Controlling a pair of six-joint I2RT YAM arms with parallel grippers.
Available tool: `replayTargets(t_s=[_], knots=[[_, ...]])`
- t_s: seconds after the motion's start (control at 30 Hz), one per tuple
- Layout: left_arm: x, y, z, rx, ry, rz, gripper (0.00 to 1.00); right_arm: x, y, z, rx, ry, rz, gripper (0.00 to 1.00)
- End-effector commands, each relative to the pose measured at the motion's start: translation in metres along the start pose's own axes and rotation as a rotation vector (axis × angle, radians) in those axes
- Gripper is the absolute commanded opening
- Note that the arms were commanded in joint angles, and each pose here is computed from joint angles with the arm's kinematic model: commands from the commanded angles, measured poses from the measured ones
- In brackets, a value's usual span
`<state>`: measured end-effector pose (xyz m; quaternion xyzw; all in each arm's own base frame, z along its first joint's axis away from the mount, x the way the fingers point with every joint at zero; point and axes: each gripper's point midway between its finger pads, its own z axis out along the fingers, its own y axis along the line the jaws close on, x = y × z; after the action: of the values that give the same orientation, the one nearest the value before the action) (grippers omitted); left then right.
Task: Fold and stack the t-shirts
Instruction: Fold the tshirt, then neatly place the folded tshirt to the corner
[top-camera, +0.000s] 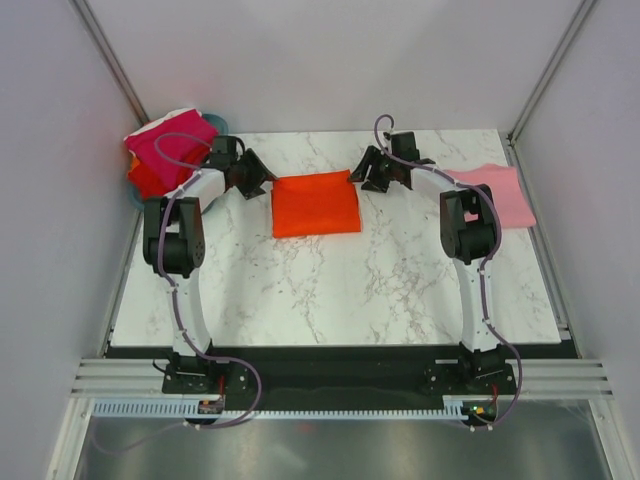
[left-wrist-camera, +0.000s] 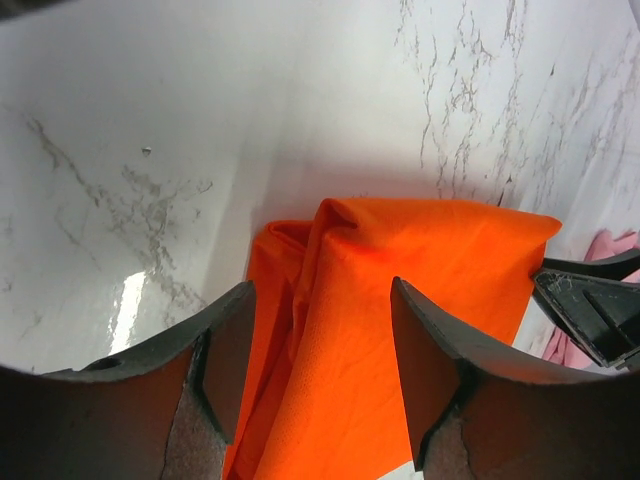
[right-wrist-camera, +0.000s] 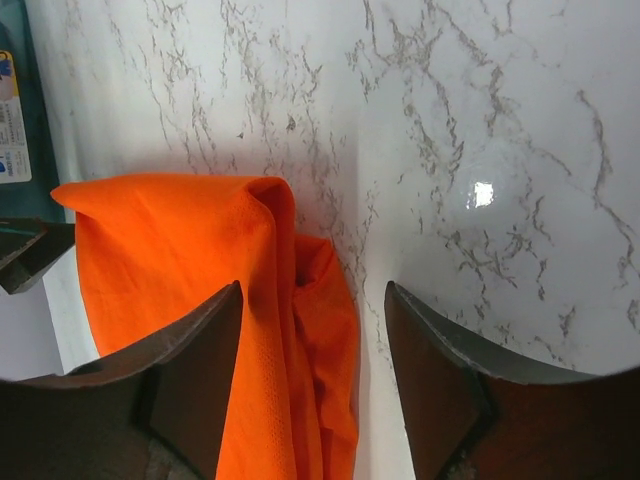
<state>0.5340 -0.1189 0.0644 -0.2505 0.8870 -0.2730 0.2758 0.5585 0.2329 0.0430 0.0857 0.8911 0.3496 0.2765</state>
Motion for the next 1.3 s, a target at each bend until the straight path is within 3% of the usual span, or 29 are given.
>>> replayTargets(t_s=[0.0, 0.4, 0.7, 1.13, 1.27], knots=[[-0.009, -0.007, -0.02, -0.002, -0.05, 0.074, 0.64, -0.007, 0.017, -0.009, -0.042, -0.025, -0.046, 0.65], [0.016, 0.014, 0.0, -0.031, 0.019, 0.067, 0.61, 0.016, 0.002, 0.017, -0.064, 0.061, 0.038, 0.48], [0.019, 0.013, 0.004, 0.0, 0.034, 0.085, 0.56, 0.015, 0.002, 0.021, -0.07, 0.064, 0.049, 0.12], [0.029, 0.019, 0.014, 0.036, 0.041, 0.09, 0.55, 0.015, 0.005, 0.02, -0.078, 0.068, 0.055, 0.07], [0.036, 0.021, 0.023, 0.05, 0.064, 0.072, 0.49, 0.015, 0.005, 0.02, -0.081, 0.07, 0.059, 0.06]])
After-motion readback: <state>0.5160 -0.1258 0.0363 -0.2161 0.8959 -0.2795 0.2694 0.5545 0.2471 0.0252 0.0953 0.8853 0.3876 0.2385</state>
